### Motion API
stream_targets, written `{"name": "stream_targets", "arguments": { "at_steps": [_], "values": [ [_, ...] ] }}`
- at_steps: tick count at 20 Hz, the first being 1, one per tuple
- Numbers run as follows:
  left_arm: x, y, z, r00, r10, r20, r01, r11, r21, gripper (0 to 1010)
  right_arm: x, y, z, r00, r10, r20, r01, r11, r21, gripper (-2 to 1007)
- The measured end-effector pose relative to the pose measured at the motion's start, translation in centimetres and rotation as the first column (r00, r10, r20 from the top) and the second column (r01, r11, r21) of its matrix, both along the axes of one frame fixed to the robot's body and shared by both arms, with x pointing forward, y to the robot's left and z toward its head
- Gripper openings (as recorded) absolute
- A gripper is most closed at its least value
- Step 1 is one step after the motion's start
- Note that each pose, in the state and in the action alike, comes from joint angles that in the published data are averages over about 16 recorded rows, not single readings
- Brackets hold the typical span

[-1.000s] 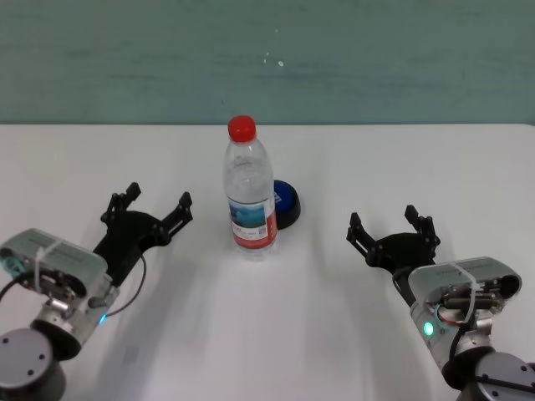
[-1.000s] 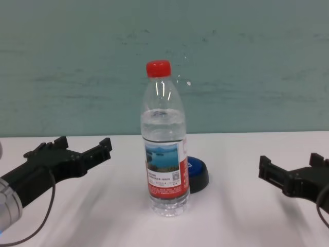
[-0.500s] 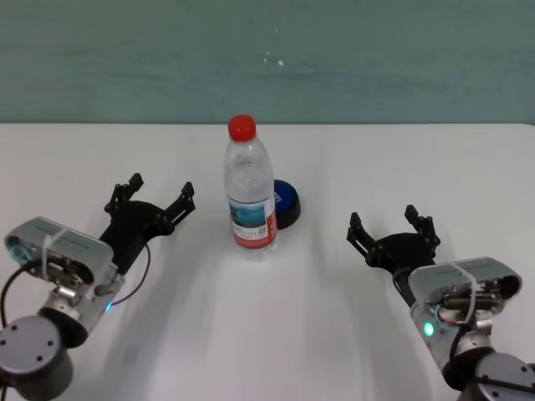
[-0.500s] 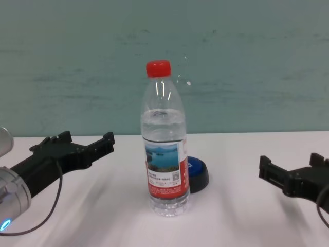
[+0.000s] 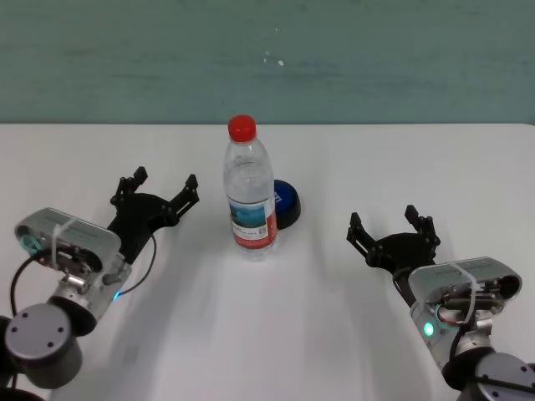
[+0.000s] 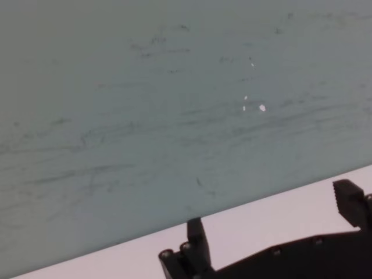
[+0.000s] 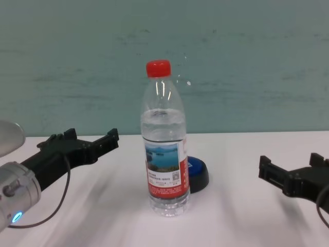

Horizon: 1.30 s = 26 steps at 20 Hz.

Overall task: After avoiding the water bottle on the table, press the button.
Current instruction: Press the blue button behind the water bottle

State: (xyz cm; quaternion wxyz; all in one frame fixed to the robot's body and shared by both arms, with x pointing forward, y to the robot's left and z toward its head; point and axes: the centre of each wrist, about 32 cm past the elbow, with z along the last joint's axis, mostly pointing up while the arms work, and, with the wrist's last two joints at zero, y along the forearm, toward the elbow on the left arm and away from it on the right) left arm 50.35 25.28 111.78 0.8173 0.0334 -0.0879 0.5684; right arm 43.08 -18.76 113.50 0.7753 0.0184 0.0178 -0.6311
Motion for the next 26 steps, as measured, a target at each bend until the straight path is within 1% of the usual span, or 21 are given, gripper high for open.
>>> {"name": "stream_targets", "arguments": {
  "at_steps": [17,26],
  "values": [
    [2.78,-0.67,-0.58,0.9999,0.006,0.011,-0.006,1.000,0.024,1010,0.00,0.00,0.00,1.0000,0.000,0.000,0.000,1.0000,0.000,1004],
    [4.20,-1.00,-0.61,0.9996,0.004,0.027,-0.005,0.999,0.044,1010,0.00,0.00,0.00,1.0000,0.000,0.000,0.000,1.0000,0.000,1004]
  ]
}}
